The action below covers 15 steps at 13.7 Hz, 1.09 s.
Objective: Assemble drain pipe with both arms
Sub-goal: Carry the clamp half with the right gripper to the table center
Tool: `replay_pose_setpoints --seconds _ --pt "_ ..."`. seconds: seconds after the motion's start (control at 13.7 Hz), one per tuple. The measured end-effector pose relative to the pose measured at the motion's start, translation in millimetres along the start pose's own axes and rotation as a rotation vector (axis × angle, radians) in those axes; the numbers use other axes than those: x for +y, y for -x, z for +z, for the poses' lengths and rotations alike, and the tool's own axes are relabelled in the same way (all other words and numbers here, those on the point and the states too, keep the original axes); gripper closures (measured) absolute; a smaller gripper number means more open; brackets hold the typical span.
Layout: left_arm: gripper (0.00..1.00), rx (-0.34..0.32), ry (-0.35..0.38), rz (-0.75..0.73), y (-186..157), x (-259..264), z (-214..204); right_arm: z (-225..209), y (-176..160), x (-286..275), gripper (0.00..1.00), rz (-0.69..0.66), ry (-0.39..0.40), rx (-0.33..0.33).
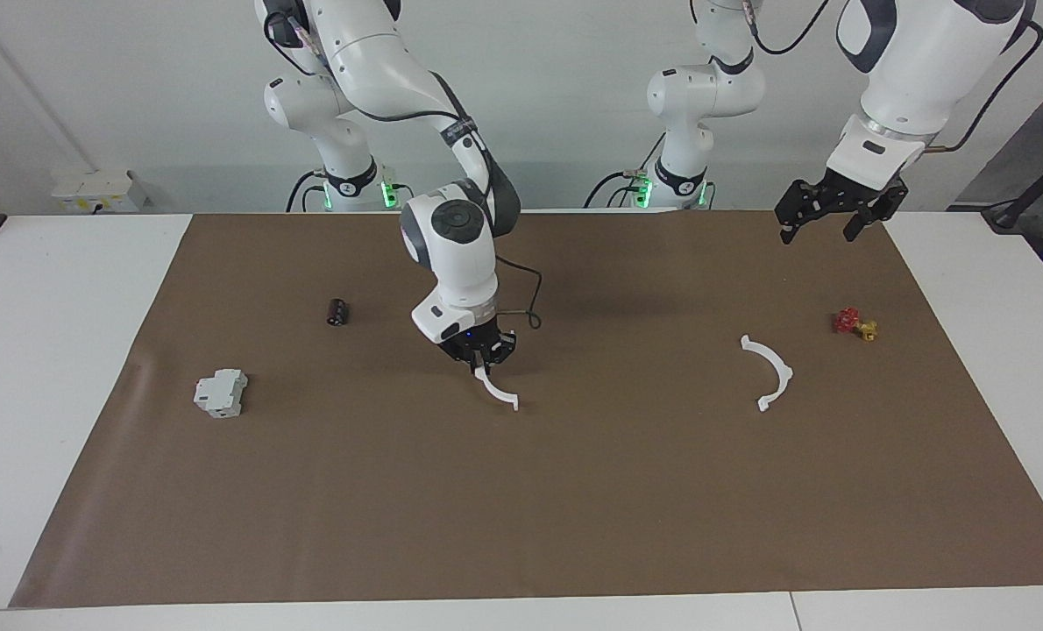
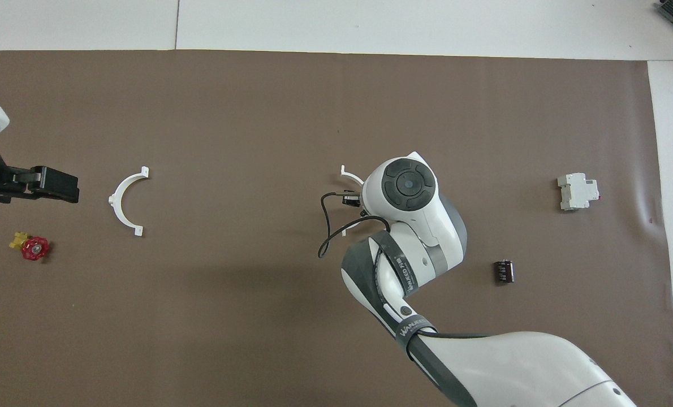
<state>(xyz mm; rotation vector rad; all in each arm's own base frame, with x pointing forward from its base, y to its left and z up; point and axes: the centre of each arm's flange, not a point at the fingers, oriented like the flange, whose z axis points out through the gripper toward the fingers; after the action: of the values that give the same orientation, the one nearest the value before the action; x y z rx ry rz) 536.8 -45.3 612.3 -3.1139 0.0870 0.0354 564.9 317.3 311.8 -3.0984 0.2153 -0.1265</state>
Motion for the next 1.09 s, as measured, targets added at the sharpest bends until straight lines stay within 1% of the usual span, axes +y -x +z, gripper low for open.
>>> replay_pose_setpoints --seconds 0.22,1.09 --pt "0.0 0.0 0.0 0.0 0 0 0 11 8 -10 0.79 -0.026 0.016 -0.002" --pt "0.0 0.0 0.0 0.0 0 0 0 21 19 -16 0.79 -0.063 0.042 -0.007"
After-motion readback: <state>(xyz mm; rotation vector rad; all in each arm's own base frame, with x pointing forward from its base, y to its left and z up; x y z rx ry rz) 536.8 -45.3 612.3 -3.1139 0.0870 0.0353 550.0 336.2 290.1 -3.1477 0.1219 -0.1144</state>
